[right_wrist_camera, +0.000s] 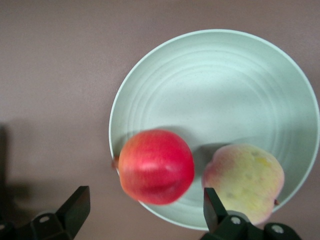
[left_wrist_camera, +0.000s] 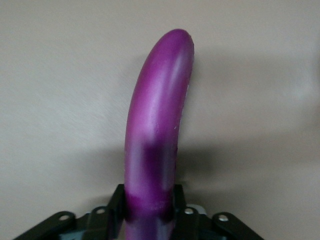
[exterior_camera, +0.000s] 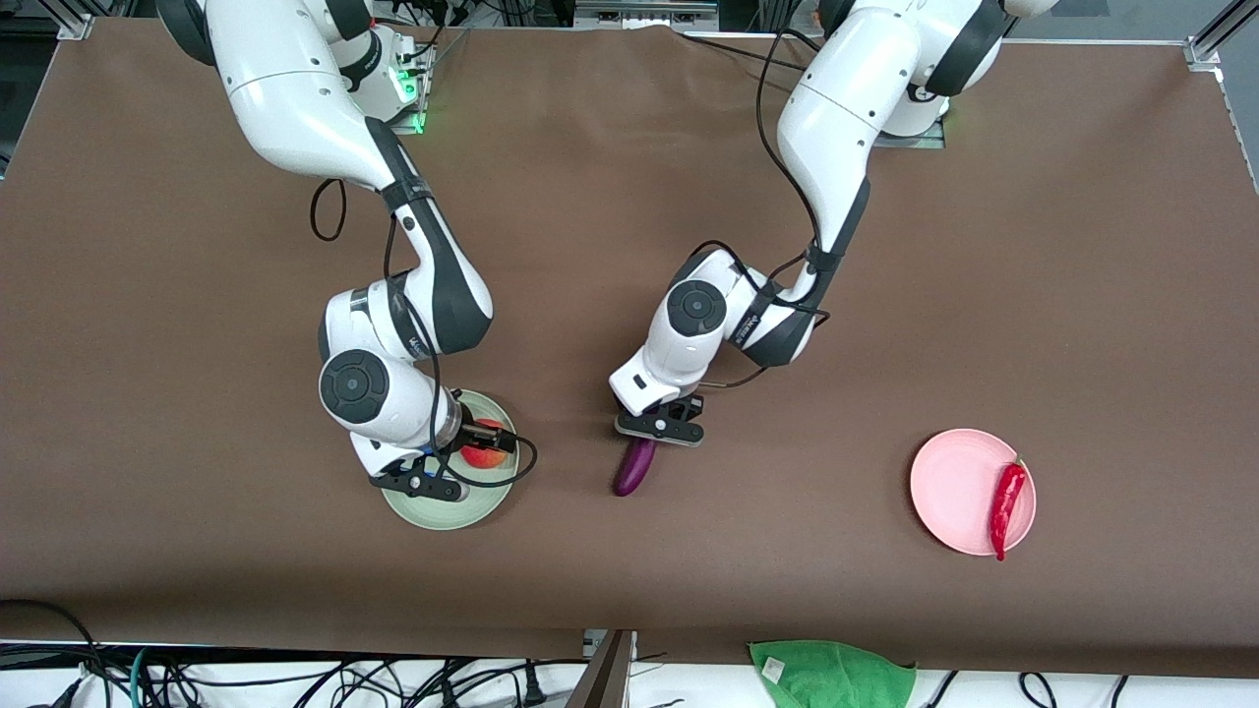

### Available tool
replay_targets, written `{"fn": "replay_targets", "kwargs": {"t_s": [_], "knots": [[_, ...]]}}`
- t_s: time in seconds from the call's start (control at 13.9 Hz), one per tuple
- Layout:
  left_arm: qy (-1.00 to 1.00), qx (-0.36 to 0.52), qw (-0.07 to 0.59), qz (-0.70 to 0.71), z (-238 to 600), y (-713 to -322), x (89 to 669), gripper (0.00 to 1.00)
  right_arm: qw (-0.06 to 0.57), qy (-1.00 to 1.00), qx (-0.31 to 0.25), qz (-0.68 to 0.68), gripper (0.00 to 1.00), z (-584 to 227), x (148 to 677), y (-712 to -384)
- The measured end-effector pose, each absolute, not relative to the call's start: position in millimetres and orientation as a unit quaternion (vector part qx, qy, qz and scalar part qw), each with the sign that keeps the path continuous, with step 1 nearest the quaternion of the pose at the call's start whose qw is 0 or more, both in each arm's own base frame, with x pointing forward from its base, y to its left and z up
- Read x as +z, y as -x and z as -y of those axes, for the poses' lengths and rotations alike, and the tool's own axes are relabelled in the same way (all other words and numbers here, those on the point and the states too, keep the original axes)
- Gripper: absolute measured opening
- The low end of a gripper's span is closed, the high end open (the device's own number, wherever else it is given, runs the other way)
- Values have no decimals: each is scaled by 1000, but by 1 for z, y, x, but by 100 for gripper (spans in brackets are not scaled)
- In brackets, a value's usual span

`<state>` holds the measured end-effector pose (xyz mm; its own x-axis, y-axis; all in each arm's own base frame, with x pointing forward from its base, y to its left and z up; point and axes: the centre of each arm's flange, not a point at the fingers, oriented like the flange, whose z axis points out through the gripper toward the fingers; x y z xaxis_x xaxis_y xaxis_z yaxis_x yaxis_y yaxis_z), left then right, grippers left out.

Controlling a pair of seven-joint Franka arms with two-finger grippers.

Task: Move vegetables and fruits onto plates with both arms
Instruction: 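Release the pomegranate on the green plate while the left gripper grasps the eggplant, then carry the eggplant to the pink plate while the right gripper withdraws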

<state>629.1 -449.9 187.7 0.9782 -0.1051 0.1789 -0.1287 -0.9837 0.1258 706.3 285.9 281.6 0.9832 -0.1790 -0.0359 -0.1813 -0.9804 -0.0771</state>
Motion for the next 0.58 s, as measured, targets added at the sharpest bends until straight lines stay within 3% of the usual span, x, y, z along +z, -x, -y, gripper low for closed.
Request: {"fn": "replay_targets", "kwargs": {"t_s": [0.58], "knots": [[-989, 129, 57, -36, 265, -736, 284, 36, 38, 999, 31, -8, 100, -259, 421, -684]]}}
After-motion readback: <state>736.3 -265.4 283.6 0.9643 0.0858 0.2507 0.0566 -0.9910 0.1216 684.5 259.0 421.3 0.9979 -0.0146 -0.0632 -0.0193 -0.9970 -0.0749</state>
